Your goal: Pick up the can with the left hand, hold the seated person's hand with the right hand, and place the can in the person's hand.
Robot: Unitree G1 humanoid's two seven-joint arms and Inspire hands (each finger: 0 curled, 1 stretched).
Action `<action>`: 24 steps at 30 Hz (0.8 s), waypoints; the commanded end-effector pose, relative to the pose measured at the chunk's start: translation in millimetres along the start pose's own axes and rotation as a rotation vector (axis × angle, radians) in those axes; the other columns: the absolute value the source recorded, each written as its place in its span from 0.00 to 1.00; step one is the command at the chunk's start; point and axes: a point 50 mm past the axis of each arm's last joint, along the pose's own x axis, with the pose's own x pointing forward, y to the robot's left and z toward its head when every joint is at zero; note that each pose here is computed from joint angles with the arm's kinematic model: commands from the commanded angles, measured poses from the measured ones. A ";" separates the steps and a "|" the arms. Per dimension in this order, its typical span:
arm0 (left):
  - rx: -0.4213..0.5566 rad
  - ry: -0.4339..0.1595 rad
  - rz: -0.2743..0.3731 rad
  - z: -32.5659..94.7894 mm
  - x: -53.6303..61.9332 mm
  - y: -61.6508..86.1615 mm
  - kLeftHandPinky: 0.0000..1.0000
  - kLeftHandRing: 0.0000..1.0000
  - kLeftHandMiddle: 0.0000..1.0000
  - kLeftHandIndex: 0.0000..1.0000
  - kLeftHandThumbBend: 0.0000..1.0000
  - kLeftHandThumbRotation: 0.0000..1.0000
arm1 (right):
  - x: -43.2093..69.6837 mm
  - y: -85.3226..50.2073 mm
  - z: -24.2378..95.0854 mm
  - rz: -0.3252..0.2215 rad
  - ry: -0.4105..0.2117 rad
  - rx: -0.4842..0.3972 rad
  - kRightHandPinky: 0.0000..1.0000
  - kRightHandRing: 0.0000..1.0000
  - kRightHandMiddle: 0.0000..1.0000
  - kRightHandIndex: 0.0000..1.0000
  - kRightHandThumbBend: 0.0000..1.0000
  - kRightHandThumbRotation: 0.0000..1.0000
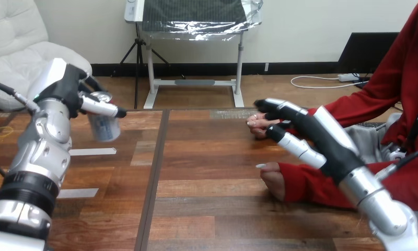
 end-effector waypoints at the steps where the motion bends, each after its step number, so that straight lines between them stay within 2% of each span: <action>1: -0.014 -0.096 0.080 22.6 -4.2 24.4 0.30 0.36 0.44 0.45 0.79 0.00 | 28.4 -30.4 25.0 -0.050 -0.106 -0.115 0.74 0.83 0.86 0.86 0.80 1.00; 5: -0.022 -0.109 0.076 26.6 -7.5 25.6 0.30 0.37 0.44 0.45 0.79 0.00 | 30.5 -38.6 20.9 -0.038 -0.064 -0.176 0.73 0.83 0.87 0.86 0.82 1.00; 10: -0.027 -0.120 0.073 29.5 -10.9 26.1 0.30 0.37 0.44 0.45 0.79 0.00 | 31.7 -46.1 18.1 -0.034 -0.048 -0.245 0.71 0.83 0.87 0.86 0.80 0.99; 19: -0.032 -0.144 0.067 31.8 -14.8 26.0 0.30 0.37 0.43 0.44 0.80 0.00 | 32.5 -58.4 9.3 -0.008 0.003 -0.358 0.67 0.81 0.84 0.84 0.76 0.92; 24: -0.032 -0.151 0.065 32.1 -15.7 26.0 0.30 0.36 0.43 0.43 0.80 0.00 | 32.6 -64.0 4.5 0.010 0.038 -0.386 0.66 0.80 0.82 0.83 0.76 0.85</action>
